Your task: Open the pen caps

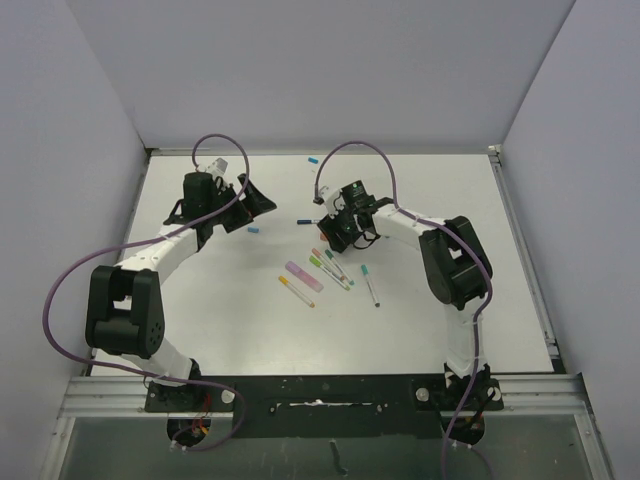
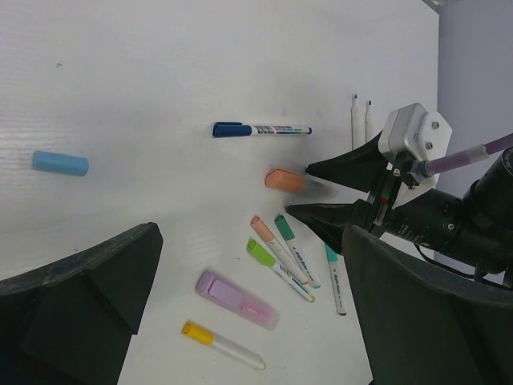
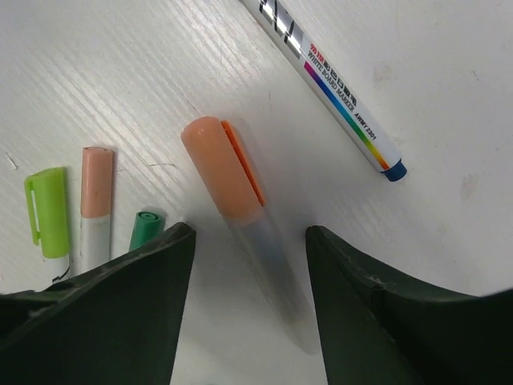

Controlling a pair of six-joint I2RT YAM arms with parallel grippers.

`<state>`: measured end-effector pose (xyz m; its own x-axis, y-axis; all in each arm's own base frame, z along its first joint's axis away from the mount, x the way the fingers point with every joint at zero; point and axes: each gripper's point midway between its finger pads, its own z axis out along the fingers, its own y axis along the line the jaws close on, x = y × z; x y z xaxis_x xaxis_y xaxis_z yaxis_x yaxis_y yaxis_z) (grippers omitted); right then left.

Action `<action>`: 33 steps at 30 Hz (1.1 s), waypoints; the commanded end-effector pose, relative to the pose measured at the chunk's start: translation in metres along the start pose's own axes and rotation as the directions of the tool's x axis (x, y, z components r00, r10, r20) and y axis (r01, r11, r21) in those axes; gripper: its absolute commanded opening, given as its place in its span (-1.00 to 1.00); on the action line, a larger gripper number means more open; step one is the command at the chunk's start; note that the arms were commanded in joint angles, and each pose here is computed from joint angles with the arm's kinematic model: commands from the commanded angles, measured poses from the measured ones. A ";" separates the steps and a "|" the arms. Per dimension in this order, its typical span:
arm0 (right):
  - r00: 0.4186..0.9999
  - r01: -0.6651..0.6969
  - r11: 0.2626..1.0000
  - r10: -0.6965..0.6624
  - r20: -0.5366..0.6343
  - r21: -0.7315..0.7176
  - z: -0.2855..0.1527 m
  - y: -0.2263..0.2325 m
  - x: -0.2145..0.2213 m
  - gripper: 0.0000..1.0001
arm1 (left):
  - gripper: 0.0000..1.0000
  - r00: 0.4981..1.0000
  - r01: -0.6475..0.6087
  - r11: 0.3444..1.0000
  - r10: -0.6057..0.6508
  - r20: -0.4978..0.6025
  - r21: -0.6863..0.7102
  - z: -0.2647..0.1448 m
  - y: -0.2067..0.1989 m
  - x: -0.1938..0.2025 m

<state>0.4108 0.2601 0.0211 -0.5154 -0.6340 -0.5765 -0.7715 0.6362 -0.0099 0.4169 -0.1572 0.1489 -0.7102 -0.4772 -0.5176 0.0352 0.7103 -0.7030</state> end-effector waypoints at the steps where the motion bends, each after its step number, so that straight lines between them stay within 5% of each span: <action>1: 0.999 0.028 0.999 -0.028 0.014 0.031 -0.003 -0.005 -0.011 0.08 | 0.95 0.997 -0.036 0.997 0.032 0.065 0.070 -0.007 -0.021 -0.019; 15: 0.996 0.079 0.996 -0.078 0.043 -0.030 -0.014 0.009 -0.007 -0.94 | 0.95 0.998 -0.045 0.994 0.040 0.048 0.100 0.000 -0.030 -0.010; 33: 0.909 -0.037 0.971 0.131 0.396 -0.237 -0.092 0.061 -0.091 -1.00 | 0.93 0.999 -0.019 0.966 0.006 0.049 0.259 0.027 -0.081 0.018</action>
<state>0.3787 0.2932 0.1033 -0.4555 -0.4569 -0.7641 -0.8143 0.5607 0.1501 0.4107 -0.2264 0.1687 -0.7136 -0.4586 -0.5295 0.1958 0.5951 -0.7794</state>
